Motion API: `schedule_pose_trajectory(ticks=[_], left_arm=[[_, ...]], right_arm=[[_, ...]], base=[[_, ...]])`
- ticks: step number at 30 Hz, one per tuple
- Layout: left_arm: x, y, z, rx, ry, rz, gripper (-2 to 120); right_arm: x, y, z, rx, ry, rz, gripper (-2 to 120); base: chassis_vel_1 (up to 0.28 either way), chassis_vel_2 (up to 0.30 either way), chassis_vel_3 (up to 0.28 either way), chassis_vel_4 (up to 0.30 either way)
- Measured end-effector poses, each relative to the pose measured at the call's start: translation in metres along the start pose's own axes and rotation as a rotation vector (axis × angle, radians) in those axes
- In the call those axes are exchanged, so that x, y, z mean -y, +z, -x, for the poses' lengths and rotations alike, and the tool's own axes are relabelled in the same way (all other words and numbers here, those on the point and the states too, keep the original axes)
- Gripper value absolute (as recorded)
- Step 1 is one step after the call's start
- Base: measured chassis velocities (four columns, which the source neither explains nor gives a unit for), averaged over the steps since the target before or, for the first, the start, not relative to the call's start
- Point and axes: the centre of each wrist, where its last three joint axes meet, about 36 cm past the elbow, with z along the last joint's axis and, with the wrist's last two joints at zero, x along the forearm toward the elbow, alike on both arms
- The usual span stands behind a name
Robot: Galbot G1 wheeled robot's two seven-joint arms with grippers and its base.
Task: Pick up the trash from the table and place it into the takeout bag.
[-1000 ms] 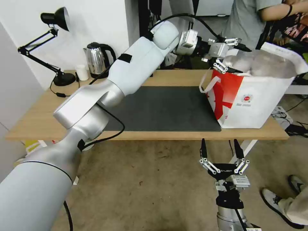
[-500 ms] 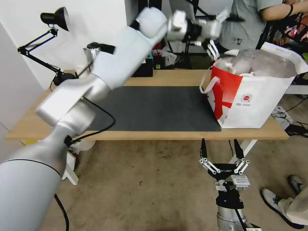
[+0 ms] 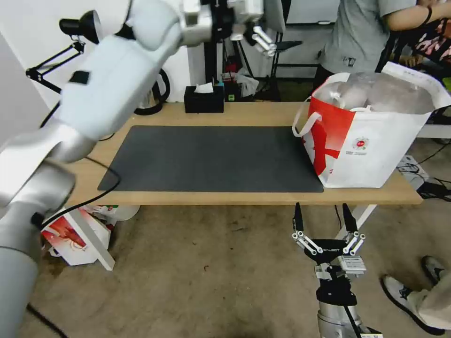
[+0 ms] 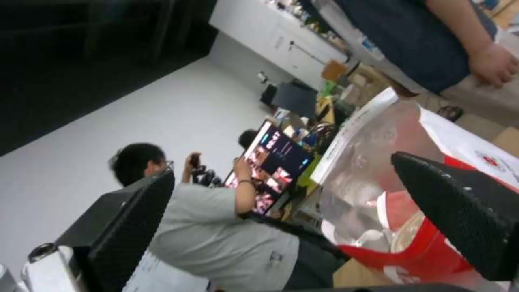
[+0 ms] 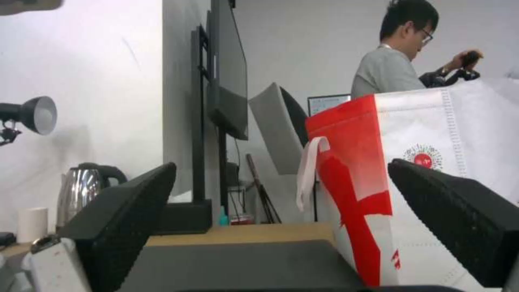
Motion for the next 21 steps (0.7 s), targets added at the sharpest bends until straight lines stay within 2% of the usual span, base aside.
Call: schedule_pose_trajectory(ticks=[8,11,21], left_arm=[[0.008,-0.009,-0.051,-0.03,-0.081,-0.019,100],[0.021,-0.007,-0.075,-0.044,-0.104,-0.036,100],[0.049,-0.004,-0.102,-0.041,-0.142,-0.102,100]], right_arm=[[0.0,0.0,0.0,0.0,0.0,0.0,100],[0.0,0.0,0.0,0.0,0.0,0.0,100],[0.0,0.0,0.0,0.0,0.0,0.0,100]], base=[[0.0,0.0,0.0,0.0],[0.0,0.0,0.0,0.0],[0.0,0.0,0.0,0.0]])
